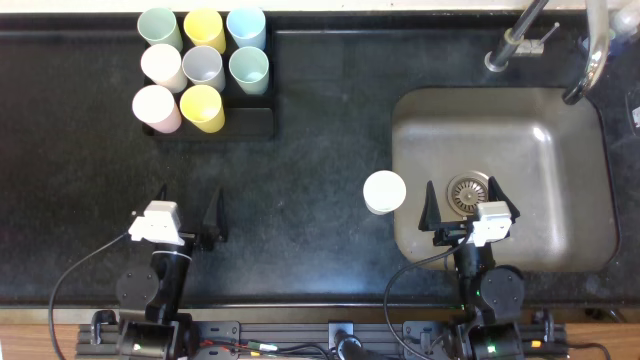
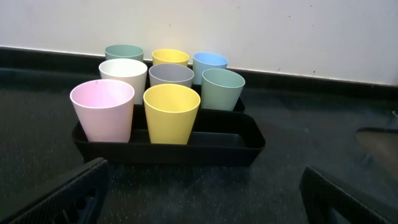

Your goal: Store Cups

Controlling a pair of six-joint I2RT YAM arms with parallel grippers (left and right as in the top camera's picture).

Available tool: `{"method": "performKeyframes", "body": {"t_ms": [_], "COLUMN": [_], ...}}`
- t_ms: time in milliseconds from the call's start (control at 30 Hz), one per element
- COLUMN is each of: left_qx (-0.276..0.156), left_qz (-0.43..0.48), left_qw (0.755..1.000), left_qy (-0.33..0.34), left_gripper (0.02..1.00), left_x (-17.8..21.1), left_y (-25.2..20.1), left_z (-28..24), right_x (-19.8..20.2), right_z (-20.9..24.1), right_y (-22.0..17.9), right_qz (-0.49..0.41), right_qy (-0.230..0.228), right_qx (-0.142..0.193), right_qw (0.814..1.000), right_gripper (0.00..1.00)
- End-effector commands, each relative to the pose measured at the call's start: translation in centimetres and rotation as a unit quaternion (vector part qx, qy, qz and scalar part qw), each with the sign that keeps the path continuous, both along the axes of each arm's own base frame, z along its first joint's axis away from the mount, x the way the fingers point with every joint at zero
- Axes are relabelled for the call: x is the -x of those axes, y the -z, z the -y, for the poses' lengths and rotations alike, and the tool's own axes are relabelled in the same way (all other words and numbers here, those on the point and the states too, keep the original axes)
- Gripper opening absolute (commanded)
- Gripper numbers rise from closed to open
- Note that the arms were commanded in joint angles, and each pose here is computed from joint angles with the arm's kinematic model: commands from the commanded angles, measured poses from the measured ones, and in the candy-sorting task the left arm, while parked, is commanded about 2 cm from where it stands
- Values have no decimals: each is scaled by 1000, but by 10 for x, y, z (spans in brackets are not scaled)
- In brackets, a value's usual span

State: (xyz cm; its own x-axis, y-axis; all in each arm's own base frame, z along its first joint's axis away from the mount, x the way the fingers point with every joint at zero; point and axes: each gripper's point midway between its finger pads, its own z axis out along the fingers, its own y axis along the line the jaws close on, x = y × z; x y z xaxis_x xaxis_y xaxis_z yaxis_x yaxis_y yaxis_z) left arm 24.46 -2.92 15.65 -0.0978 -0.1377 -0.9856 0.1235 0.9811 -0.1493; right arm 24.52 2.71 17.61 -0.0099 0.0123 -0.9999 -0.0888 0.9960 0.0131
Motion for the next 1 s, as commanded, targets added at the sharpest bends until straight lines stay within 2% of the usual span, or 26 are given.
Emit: {"method": "performKeyframes", "body": {"t_ms": [33,900,1000], "left_qx": [-12,-12,-12], "left_qz": [4,4,4], "left_qw": [1000,1000,1000], "left_qy": [6,6,6], "left_gripper": [1000,1000,1000], "left_x": [1,1,1], "left_y": [-1,-1,-1], "left_z": [1,1,1], "right_x": [0,0,-1], "right_z": [1,0,1], "right_y": [4,4,-15], "right_qz": [-1,-1,-9], "right_qy": [2,1,3], "right_qx": [2,2,3], "right_qw": [1000,1000,1000], "right_gripper": [998,998,998]}}
